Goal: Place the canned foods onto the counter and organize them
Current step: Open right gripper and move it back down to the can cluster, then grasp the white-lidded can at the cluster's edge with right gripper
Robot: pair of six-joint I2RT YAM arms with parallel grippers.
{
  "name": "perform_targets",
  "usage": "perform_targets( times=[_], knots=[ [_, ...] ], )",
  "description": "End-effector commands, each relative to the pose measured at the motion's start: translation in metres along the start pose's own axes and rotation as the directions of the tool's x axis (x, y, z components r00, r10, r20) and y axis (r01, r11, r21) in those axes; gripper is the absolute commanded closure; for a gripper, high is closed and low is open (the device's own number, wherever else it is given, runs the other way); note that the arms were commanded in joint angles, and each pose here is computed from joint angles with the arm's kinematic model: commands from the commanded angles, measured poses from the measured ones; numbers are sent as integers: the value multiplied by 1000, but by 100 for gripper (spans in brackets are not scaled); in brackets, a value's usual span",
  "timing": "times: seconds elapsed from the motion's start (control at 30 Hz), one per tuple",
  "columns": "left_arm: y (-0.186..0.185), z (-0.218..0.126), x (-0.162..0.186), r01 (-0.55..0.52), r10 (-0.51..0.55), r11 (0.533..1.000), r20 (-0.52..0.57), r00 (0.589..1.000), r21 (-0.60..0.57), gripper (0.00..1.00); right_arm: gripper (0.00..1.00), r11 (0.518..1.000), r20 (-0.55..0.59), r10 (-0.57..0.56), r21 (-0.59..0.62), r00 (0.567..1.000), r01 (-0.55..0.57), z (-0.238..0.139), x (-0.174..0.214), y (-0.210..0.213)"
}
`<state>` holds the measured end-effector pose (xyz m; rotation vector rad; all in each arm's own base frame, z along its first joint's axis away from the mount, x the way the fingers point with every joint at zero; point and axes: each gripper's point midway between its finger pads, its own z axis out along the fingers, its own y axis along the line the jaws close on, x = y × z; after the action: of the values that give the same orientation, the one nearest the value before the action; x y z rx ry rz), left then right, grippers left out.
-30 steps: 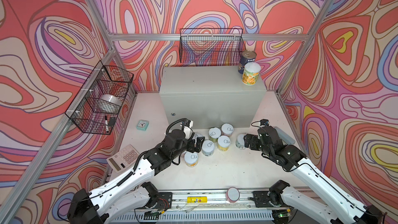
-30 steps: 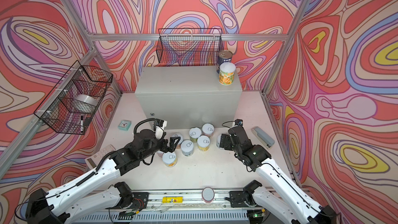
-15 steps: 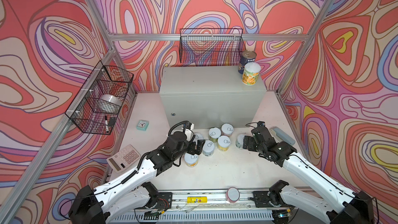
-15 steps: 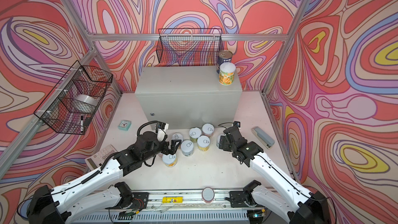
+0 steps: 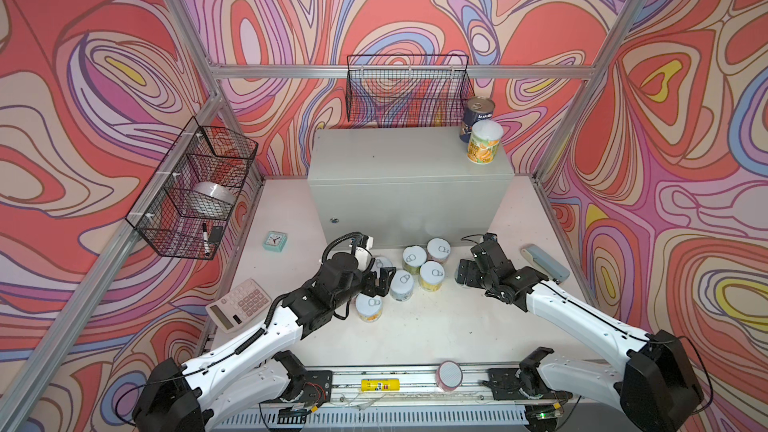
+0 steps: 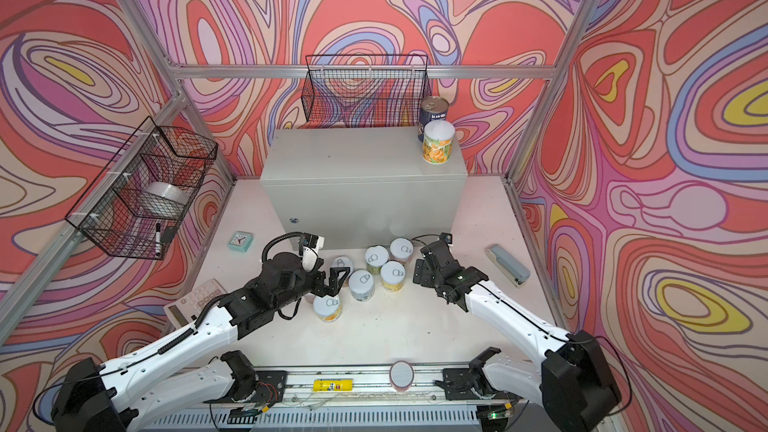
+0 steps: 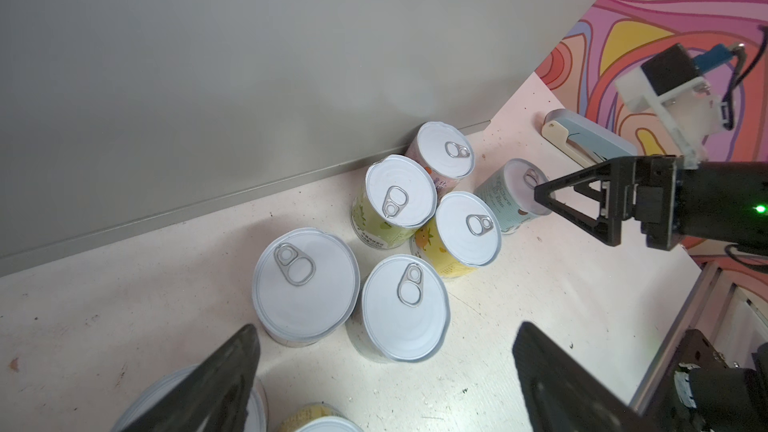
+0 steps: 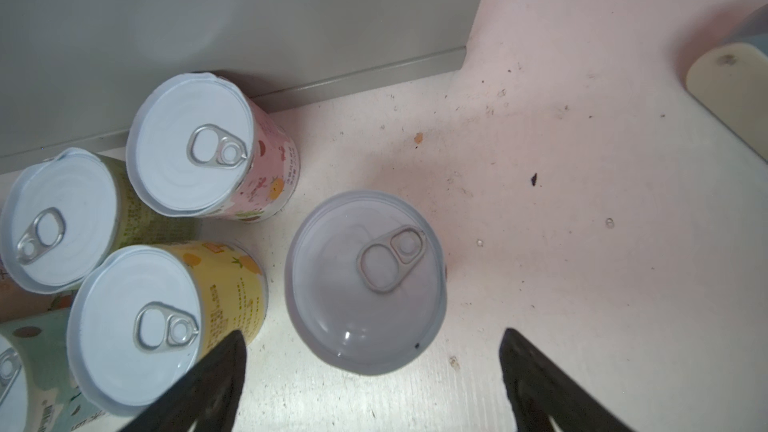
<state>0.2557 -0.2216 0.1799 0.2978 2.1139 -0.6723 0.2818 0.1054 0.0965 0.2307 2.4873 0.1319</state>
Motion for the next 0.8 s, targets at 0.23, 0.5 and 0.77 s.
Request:
perform_targets(
  times=[0.23,0.5,0.77],
  knots=[
    [1,2,1,23,-23,1000,4,1000,18,4,4,999,-13,30,41,999,-29,30,8,1],
    [1,6,3,32,-32,999,-6,999,22,3,8,995,1,42,90,999,-42,44,8,-4],
    [1,6,4,33,-33,999,-10,999,18,4,13,994,-18,58,96,998,-56,59,11,0]
  ],
)
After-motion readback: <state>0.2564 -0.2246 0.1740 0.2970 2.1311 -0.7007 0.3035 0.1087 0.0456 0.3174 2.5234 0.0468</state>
